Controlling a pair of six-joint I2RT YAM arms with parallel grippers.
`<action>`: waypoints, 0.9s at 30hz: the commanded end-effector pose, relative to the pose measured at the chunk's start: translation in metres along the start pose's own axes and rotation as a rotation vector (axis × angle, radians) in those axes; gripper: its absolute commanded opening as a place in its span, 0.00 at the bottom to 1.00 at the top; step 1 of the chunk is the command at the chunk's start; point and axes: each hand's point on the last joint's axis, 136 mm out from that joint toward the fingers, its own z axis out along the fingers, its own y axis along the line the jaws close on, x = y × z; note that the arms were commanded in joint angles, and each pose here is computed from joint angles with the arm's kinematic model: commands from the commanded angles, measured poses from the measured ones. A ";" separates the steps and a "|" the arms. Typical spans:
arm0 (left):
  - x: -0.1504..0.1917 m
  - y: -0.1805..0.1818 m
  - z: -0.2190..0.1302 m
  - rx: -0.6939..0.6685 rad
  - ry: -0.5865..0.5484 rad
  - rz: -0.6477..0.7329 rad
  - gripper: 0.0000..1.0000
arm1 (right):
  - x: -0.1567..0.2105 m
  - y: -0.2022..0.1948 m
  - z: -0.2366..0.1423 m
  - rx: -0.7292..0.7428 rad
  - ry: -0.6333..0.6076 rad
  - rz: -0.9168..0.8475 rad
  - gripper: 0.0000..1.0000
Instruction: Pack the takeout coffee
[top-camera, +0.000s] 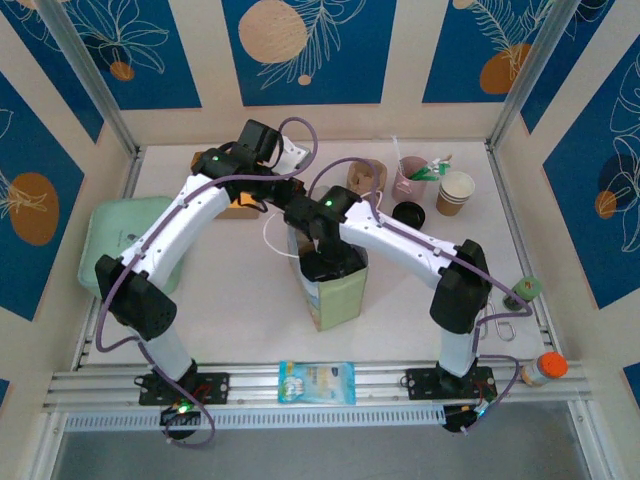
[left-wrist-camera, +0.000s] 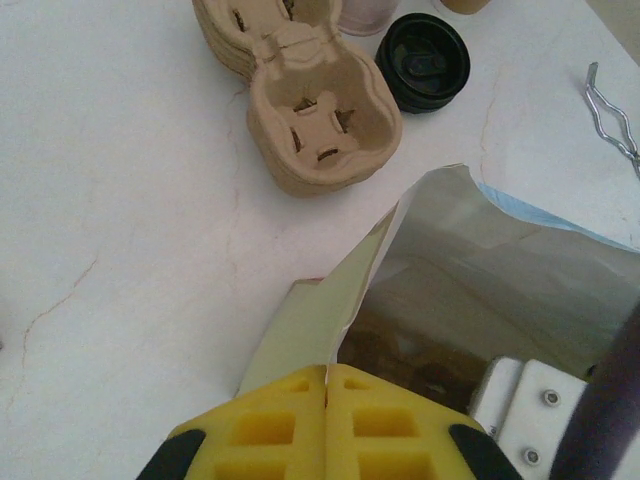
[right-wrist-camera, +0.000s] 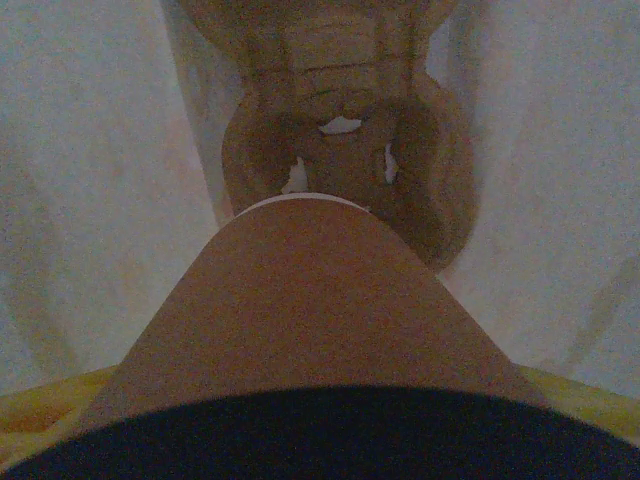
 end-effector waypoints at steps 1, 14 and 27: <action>-0.002 -0.004 -0.012 -0.011 -0.023 0.005 0.00 | 0.007 -0.004 -0.007 0.000 -0.006 0.017 0.54; -0.001 -0.002 -0.013 -0.019 -0.023 0.005 0.00 | 0.006 -0.003 0.005 -0.027 0.016 0.030 0.54; -0.004 0.000 -0.013 -0.031 -0.020 0.005 0.00 | 0.005 -0.021 0.013 0.059 0.018 0.056 0.54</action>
